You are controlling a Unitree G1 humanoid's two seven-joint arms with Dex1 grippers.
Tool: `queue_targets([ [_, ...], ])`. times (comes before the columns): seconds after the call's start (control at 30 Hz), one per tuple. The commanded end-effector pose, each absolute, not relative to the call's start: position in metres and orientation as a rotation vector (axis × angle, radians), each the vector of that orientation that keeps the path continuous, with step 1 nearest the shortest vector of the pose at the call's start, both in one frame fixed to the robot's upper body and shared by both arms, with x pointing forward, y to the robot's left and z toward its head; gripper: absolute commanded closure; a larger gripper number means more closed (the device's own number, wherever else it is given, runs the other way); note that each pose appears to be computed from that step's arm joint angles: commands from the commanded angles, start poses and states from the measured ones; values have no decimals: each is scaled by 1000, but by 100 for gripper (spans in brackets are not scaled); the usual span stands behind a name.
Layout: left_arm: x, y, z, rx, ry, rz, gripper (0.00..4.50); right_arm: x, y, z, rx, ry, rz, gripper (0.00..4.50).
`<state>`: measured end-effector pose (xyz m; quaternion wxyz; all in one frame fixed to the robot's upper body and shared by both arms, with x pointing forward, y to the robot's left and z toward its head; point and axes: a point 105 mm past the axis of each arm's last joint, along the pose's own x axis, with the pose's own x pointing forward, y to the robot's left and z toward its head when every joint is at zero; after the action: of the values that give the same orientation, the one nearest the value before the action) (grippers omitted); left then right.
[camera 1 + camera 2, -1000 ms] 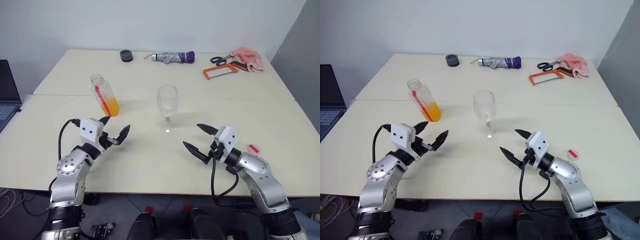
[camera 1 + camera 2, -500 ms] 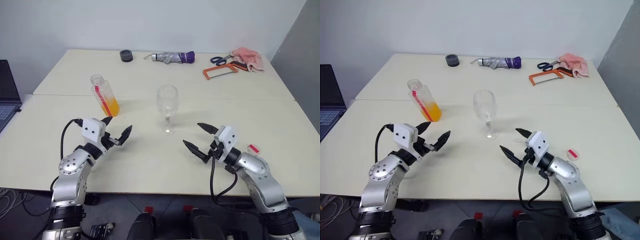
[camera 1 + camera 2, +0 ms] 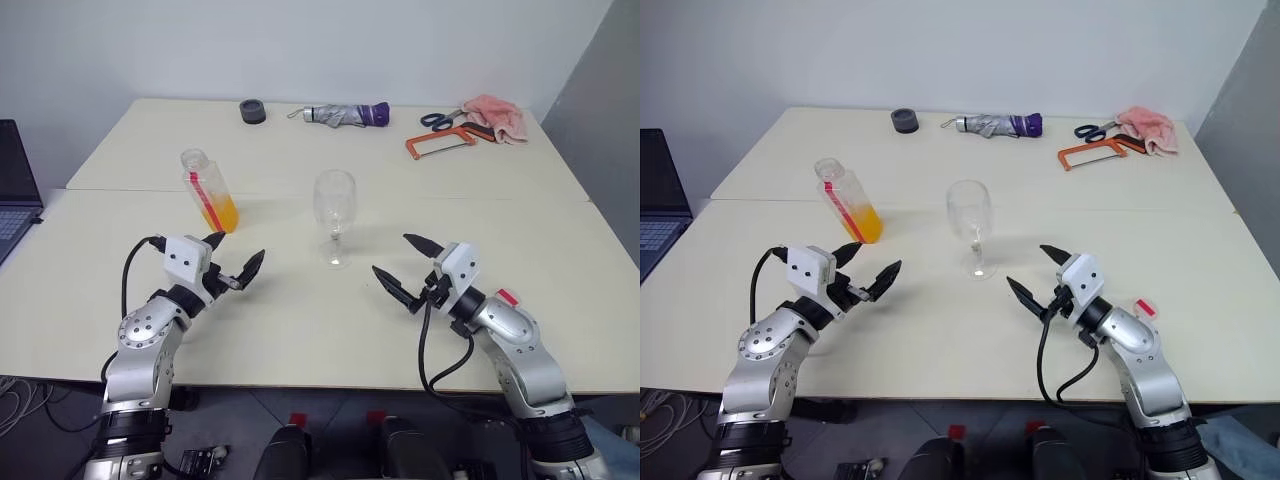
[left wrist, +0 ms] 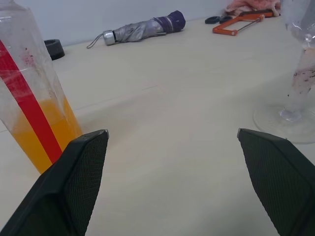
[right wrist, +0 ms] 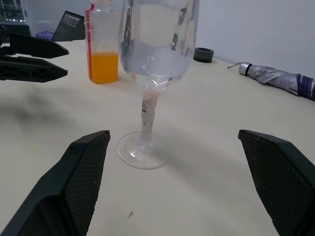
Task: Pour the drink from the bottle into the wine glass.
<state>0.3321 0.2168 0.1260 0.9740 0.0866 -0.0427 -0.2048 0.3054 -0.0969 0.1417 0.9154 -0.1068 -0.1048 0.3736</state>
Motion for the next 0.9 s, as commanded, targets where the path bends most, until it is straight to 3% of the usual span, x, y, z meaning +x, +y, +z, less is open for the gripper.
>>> queue_targets([
  [0.03, 332, 212, 142, 188, -146, -432, 0, 306, -99, 154, -235, -272, 750, 5],
  [0.9, 333, 212, 140, 187, -145, -431, 0, 315, -107, 147, -302, -266, 671, 5],
])
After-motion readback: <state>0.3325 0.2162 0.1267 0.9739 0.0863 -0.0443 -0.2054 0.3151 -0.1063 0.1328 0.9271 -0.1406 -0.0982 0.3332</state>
